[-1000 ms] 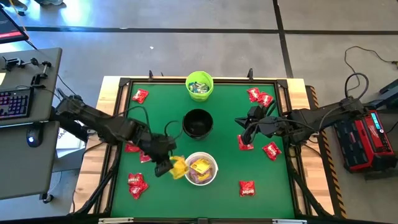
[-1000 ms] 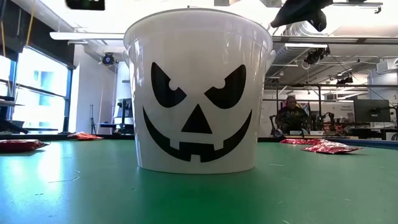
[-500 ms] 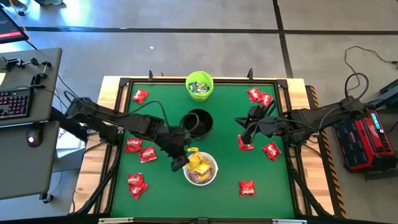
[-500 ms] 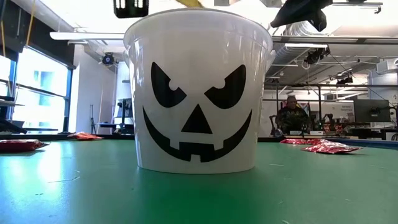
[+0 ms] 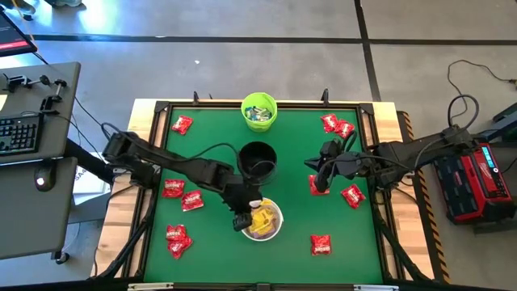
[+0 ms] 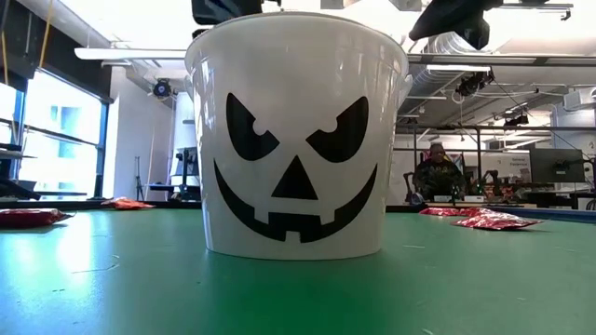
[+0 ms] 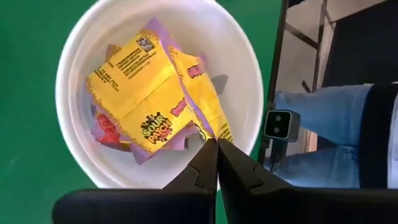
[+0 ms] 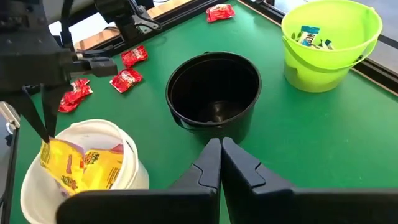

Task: Sort candy by brand, put in halloween buckets
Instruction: Put the yellow chocolate into the white bucket, then put the red chocolate into the black bucket

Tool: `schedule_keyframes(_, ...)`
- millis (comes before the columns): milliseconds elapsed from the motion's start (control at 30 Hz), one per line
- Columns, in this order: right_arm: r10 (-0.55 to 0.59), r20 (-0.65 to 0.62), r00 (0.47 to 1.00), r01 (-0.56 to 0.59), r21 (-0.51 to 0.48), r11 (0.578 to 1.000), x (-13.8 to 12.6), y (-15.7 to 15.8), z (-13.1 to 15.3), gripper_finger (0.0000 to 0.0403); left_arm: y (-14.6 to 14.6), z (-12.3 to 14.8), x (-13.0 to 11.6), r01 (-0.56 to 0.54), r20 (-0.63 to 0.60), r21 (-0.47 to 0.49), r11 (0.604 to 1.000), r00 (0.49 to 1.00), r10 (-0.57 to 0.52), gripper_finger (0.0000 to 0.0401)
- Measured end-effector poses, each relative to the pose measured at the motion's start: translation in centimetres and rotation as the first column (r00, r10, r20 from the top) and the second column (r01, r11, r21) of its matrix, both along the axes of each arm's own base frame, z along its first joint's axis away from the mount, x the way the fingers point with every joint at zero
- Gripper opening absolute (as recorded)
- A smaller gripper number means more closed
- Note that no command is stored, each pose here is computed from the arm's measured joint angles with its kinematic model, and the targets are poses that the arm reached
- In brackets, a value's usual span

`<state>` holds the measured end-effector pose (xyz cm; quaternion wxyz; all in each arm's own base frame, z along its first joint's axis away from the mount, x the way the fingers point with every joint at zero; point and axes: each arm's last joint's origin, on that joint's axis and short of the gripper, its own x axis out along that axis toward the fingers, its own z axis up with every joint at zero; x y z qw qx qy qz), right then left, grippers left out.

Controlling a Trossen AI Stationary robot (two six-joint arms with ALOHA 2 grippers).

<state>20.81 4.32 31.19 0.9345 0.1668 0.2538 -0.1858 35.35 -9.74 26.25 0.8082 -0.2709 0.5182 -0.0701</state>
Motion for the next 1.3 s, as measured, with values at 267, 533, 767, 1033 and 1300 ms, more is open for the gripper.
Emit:
schedule_keyframes(267, 0.001, -0.022, 1.0, -0.001, -0.001, 1.0, -0.1, 0.0, -0.2, 0.0031, 0.1, -1.2, 0.6, 0.036, -0.017, 0.027, 0.999, 0.999, -0.035, 0.0029)
schedule_keyframes(533, -0.012, -0.09, 0.996, 0.024, 0.133, 0.991, -0.6, 0.1, -0.9, 0.0135, 0.5, 0.0, 0.0, -0.03, -0.003, 0.029, 0.999, 1.0, 0.03, 0.0083)
schedule_keyframes(767, -0.159, -0.316, 0.935, 0.233, 0.213, 0.949, -2.6, -0.5, -2.6, 0.0188, 1.4, 3.4, -2.1, -0.14, 0.111, 0.16, 0.977, 0.986, 0.123, 0.0089)
schedule_keyframes(1033, -0.328, -0.465, 0.822, 0.493, 0.294, 0.818, -3.1, -1.4, -7.6, 0.019, 1.0, 4.5, -2.7, -0.095, 0.2, 0.264, 0.96, 0.979, 0.042, 0.006)
schedule_keyframes(1300, -0.37, -0.534, 0.76, 0.591, 0.331, 0.736, -2.3, -2.3, -12.4, 0.019, 0.7, 3.8, -2.4, -0.019, 0.311, 0.19, 0.982, 0.949, -0.042, 0.0026)
